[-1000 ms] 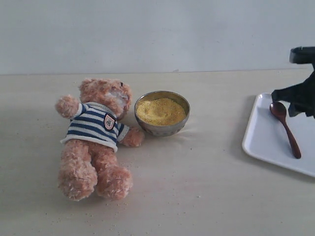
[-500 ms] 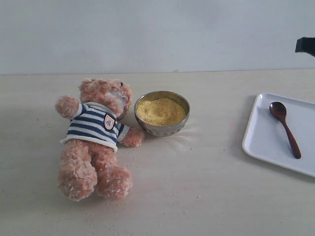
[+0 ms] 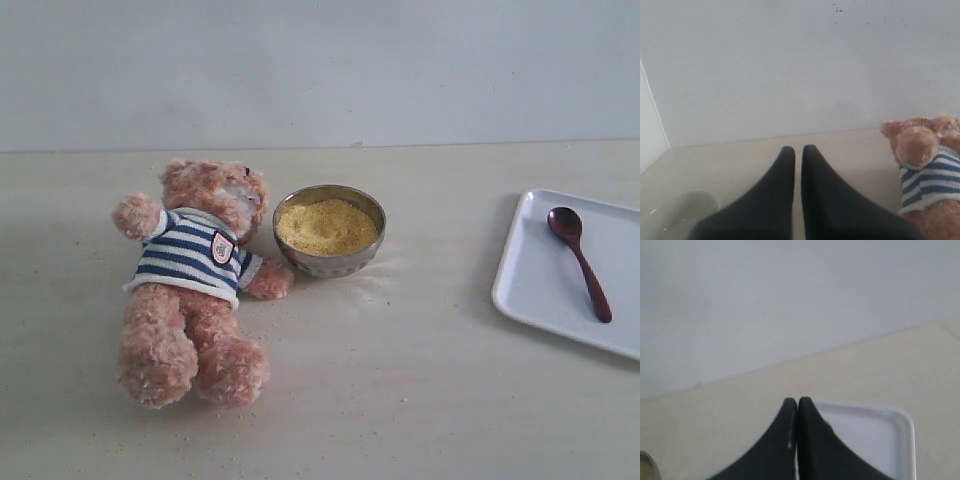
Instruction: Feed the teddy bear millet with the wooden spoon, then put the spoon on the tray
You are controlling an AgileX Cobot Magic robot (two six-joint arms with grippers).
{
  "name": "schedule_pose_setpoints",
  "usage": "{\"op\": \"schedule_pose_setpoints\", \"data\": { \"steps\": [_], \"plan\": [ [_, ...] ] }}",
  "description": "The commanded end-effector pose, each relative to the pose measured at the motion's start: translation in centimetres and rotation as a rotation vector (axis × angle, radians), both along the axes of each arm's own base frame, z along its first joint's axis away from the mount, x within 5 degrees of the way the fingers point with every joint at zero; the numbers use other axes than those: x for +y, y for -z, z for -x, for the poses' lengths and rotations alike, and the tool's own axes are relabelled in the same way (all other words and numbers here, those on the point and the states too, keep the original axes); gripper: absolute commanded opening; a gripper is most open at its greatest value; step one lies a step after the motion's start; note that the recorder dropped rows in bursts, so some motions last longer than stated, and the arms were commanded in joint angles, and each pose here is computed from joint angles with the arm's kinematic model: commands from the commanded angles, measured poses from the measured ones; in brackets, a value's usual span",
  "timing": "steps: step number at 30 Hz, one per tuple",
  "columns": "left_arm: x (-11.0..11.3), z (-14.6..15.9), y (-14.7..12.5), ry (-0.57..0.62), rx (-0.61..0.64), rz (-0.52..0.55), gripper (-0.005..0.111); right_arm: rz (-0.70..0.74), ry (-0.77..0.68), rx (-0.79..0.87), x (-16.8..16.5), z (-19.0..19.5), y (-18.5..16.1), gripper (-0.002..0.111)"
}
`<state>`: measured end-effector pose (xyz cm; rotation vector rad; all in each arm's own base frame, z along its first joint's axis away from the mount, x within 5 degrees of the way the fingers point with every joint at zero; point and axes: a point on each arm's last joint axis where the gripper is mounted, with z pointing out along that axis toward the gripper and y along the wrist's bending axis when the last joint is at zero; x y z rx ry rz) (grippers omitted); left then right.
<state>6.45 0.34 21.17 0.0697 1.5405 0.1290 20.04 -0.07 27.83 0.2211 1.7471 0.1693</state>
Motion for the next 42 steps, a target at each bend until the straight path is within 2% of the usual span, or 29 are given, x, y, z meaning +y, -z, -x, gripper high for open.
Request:
{"op": "schedule_pose_setpoints", "data": {
  "steps": [1, 5, 9, 11, 15, 18, 24, 28, 32, 35, 37, 39, 42],
  "plan": [
    [0.0, 0.0, 0.1, 0.006, 0.004, -0.003, 0.005, 0.047, -0.009, -0.115, 0.0, 4.1, -2.9, 0.000],
    [0.0, 0.0, 0.1, 0.006, 0.004, -0.003, 0.005, 0.099, -0.019, -0.174, 0.1, 8.2, -3.6, 0.000],
    [0.0, 0.0, 0.1, 0.006, 0.004, -0.003, 0.005, 0.100, -0.014, -0.271, 0.1, 11.2, -2.6, 0.000],
    [0.0, 0.0, 0.1, 0.006, 0.004, -0.003, 0.005, 0.037, -0.011, -0.280, 0.1, 12.2, -1.5, 0.000],
    [0.0, 0.0, 0.1, 0.006, 0.004, -0.003, 0.005, 0.017, -0.020, -0.181, 0.2, 13.2, 0.9, 0.000],
    [0.0, 0.0, 0.1, 0.006, 0.004, -0.003, 0.005, 0.055, -0.032, -0.065, 0.2, 13.8, 2.2, 0.000],
    [0.0, 0.0, 0.1, 0.006, 0.004, -0.003, 0.005, 0.258, 0.004, 0.147, -0.6, 14.3, 4.0, 0.000],
    [0.0, 0.0, 0.1, 0.006, 0.004, -0.003, 0.005, 0.342, 0.028, 0.149, -1.0, 14.4, 3.9, 0.000],
    [-0.1, 0.0, 0.1, 0.007, 0.005, -0.003, 0.005, 0.383, 0.048, 0.032, -1.1, 15.1, 5.2, 0.000],
    [-0.1, 0.0, 0.1, 0.007, 0.005, -0.003, 0.005, 0.344, 0.035, -0.013, -0.9, 14.7, 8.1, 0.000],
    [-0.1, 0.0, 0.1, 0.007, 0.001, -0.003, 0.005, 0.273, 0.031, -0.038, -0.7, 14.5, 8.5, 0.000],
    [-0.1, 0.1, 0.1, 0.007, -0.002, -0.002, 0.005, 0.180, 0.053, 0.101, -0.9, 14.8, 9.8, 0.000],
    [0.0, 0.1, 0.1, 0.004, -0.004, -0.002, 0.005, 0.171, 0.053, 0.090, -0.8, 14.8, 9.7, 0.000]
  ]
}}
